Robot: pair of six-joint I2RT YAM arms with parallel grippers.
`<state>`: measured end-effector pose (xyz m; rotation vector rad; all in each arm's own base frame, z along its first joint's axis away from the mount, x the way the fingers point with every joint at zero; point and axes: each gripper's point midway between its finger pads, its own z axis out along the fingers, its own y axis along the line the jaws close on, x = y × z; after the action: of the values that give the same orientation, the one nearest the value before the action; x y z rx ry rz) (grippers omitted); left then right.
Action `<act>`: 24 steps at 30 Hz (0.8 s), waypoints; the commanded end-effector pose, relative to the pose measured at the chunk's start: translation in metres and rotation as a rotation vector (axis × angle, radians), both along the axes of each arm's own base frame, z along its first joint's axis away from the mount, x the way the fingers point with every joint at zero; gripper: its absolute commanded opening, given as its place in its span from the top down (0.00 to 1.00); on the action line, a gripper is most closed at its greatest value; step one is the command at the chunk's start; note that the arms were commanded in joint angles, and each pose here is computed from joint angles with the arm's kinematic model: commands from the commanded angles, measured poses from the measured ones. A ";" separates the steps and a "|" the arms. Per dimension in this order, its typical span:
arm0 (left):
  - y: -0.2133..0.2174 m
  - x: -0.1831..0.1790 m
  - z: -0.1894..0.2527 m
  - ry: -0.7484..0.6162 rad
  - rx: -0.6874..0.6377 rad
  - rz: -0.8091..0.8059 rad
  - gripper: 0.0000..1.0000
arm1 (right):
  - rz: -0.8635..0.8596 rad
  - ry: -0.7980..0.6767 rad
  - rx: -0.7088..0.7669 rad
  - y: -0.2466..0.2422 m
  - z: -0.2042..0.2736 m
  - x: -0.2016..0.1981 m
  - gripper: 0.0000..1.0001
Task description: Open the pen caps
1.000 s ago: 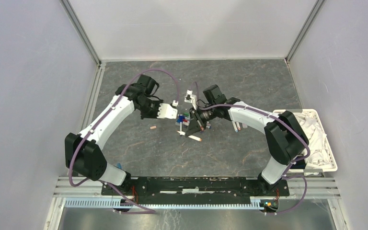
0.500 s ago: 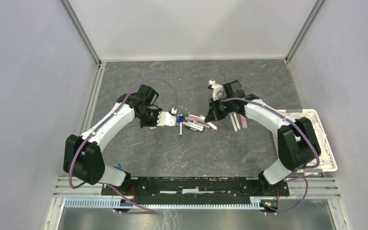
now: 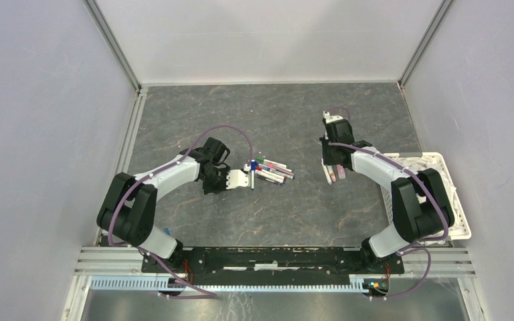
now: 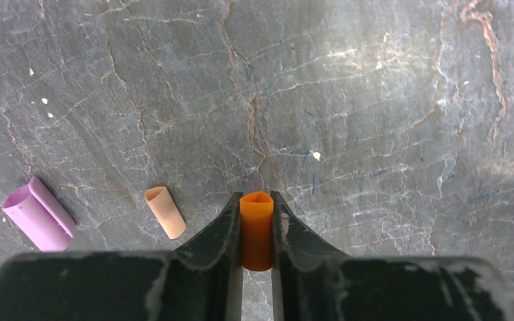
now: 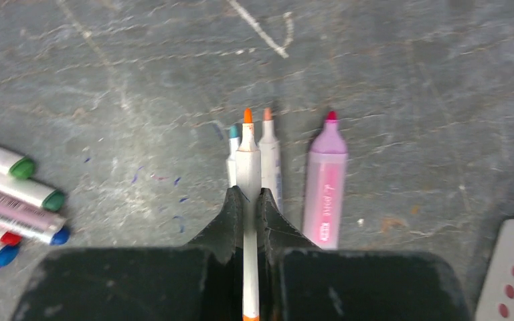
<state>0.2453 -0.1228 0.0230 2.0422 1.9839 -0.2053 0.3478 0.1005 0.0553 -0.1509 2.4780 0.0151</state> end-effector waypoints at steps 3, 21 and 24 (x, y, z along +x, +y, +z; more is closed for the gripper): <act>-0.013 0.017 0.008 -0.044 -0.042 0.061 0.58 | -0.106 -0.112 -0.065 -0.028 0.017 0.024 1.00; -0.041 0.063 0.146 -0.175 -0.183 0.218 0.00 | -0.072 -0.070 -0.077 -0.031 0.001 0.024 0.76; -0.037 0.079 0.179 -0.263 -0.190 0.271 0.00 | -0.071 -0.086 -0.062 -0.029 0.011 0.027 0.66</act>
<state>0.3177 -0.1655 0.1558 1.7177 1.9371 -0.1288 0.3647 0.0685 0.0457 -0.1015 2.4575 -0.1240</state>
